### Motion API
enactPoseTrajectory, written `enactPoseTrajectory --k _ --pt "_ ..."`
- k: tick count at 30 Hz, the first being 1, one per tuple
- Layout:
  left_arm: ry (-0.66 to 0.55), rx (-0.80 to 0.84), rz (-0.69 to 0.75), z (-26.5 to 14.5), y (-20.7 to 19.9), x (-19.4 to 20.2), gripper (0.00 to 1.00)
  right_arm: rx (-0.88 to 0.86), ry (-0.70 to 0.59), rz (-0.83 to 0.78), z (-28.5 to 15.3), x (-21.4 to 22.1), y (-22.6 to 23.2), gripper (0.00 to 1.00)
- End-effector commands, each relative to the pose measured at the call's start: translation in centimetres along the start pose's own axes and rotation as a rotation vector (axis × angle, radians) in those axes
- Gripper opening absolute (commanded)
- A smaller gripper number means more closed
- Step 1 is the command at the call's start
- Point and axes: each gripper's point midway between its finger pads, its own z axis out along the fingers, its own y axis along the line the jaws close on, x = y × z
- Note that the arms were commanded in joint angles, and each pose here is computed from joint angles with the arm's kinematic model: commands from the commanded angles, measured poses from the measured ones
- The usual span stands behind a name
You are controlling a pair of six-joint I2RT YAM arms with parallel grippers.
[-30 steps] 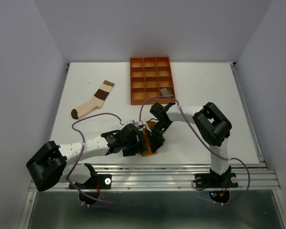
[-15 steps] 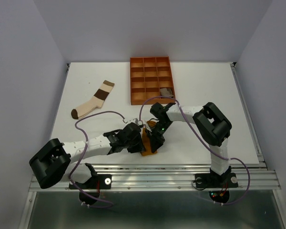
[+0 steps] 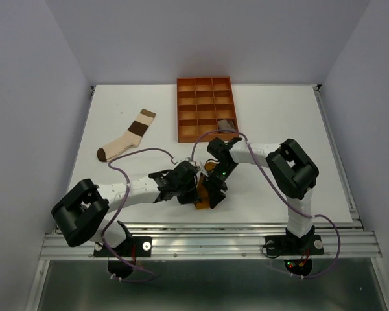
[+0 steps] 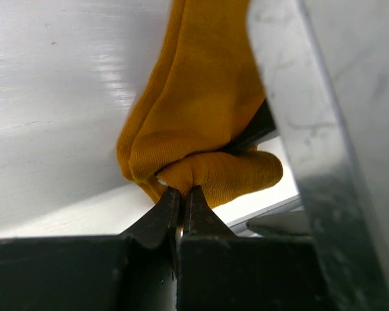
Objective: Roll the socks
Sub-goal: Roll the sock at the center of the board.
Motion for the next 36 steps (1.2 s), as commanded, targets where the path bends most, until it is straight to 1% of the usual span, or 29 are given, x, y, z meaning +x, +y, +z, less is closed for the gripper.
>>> enactPoseTrajectory --k 1,3,4,6,9,14,20,26,27,31,36 --pt "0.124 -0.033 -0.01 0.2 1.9 2.7 0.0 0.172 -0.04 -0.258 -1.8 -2.8 -2.7 0.6" --pt "0.135 0.004 -0.035 -0.1 1.6 2.8 0.0 0.202 -0.064 -0.256 -2.6 -3.2 -2.5 0.63" --pt "0.135 0.009 -0.045 0.0 1.8 2.9 0.0 0.248 -0.084 -0.269 -3.3 -3.7 -3.3 0.63" --pt "0.125 0.023 -0.044 -0.3 1.5 2.7 0.0 0.335 -0.128 -0.264 -4.5 -4.8 -4.1 0.63" --pt "0.108 0.04 -0.032 -0.7 1.2 2.4 0.0 0.394 -0.171 -0.26 -5.7 -5.8 -4.6 0.63" --pt "0.109 0.047 -0.029 -0.6 1.1 2.4 0.0 0.404 -0.216 -0.29 -6.9 -6.5 -3.9 0.66" --pt "0.115 0.088 -0.01 -0.5 -0.4 1.7 0.0 0.42 -0.24 -0.441 -7.9 -6.3 -1.6 0.66" --pt "0.127 0.117 -0.021 -0.8 -0.9 0.7 0.0 0.449 -0.241 -0.575 -8.3 -4.8 0.3 0.7" --pt "0.135 0.112 -0.023 -0.8 -0.8 0.6 0.0 0.459 -0.212 -0.599 -7.3 -4.1 0.4 0.7" --pt "0.167 0.108 -0.03 -0.8 -1.4 0.4 0.0 0.49 -0.193 -0.644 -6.8 -3.7 0.9 0.69" --pt "0.25 0.08 -0.023 0.0 -1.4 1.3 0.0 0.495 -0.13 -0.73 -5.1 -3.8 1.5 0.68"
